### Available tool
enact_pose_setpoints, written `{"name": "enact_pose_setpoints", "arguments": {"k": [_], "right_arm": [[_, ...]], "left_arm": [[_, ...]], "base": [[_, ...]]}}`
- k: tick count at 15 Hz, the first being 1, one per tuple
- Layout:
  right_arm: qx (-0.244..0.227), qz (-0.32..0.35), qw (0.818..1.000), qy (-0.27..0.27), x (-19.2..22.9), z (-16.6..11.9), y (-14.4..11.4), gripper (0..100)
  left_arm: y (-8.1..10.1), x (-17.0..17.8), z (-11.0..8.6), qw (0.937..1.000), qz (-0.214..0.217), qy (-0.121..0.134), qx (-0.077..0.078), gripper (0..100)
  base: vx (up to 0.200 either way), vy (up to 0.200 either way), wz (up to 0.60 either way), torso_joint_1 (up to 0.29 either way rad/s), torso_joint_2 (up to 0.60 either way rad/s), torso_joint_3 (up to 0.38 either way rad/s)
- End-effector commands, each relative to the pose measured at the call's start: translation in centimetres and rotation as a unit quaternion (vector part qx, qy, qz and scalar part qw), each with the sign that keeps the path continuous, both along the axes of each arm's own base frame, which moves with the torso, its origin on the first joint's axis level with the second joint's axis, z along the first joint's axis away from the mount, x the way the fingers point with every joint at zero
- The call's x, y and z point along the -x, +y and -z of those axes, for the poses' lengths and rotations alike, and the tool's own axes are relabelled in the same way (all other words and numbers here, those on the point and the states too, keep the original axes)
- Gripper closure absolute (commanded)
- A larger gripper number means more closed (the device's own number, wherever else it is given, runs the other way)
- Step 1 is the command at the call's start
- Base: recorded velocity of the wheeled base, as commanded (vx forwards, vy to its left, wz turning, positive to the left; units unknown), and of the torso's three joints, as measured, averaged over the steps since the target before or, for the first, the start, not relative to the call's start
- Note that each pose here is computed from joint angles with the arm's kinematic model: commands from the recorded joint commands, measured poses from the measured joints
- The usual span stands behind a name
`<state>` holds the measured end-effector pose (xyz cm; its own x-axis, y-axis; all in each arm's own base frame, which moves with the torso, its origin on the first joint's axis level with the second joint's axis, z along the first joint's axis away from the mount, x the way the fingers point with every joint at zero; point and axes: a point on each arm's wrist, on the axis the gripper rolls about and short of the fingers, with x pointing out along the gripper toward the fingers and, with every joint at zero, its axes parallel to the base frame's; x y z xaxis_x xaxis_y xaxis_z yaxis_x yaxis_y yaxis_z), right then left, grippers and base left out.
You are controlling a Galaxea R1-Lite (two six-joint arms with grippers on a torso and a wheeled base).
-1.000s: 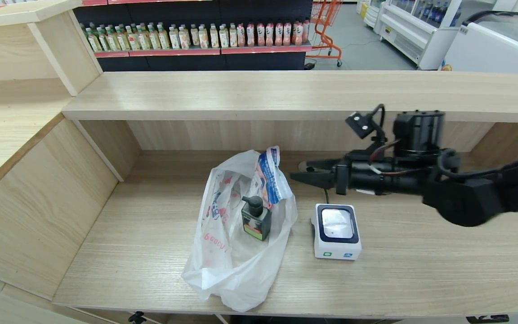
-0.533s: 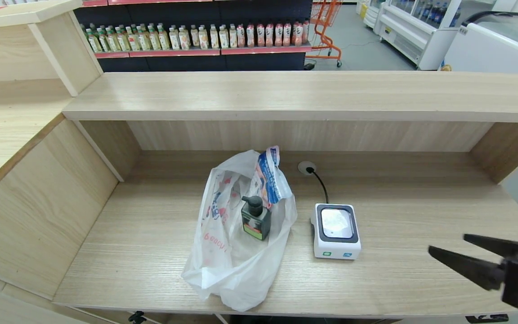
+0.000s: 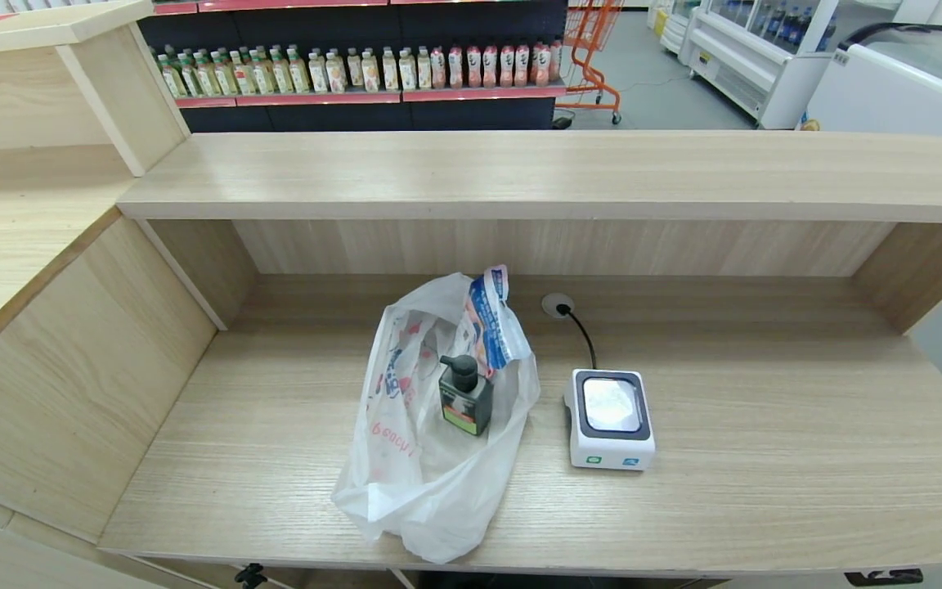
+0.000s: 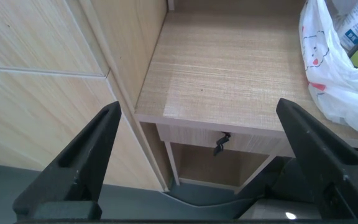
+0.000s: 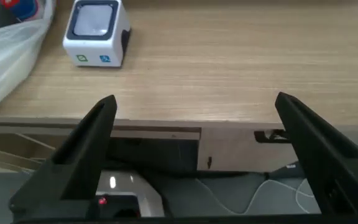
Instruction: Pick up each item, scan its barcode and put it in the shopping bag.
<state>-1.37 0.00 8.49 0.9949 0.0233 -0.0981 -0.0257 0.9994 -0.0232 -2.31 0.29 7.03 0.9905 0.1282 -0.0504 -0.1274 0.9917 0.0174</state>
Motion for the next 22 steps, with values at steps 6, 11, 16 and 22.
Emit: {"name": "enact_pose_setpoints", "arguments": {"k": [6,11,16,22], "right_arm": [[-0.005,0.01,0.999,-0.052,0.91,0.88,0.01,100],[-0.006,0.01,0.999,-0.052,0.91,0.88,0.01,100],[-0.006,0.01,0.999,-0.052,0.91,0.88,0.01,100],[-0.006,0.01,0.999,-0.052,0.91,0.88,0.01,100]], "left_arm": [[0.0,0.0,0.0,1.0,0.0,0.0,0.0,0],[0.0,0.0,0.0,1.0,0.0,0.0,0.0,0],[0.0,-0.01,0.0,1.0,0.001,0.001,-0.001,0],[0.0,-0.01,0.0,1.0,0.0,0.001,0.0,0]], "base": [[0.0,0.0,0.0,0.0,0.0,0.0],[0.0,0.0,0.0,0.0,0.0,0.0],[0.0,-0.08,0.0,0.003,0.0,0.001],[0.0,0.0,0.0,0.0,0.0,0.0]]}}
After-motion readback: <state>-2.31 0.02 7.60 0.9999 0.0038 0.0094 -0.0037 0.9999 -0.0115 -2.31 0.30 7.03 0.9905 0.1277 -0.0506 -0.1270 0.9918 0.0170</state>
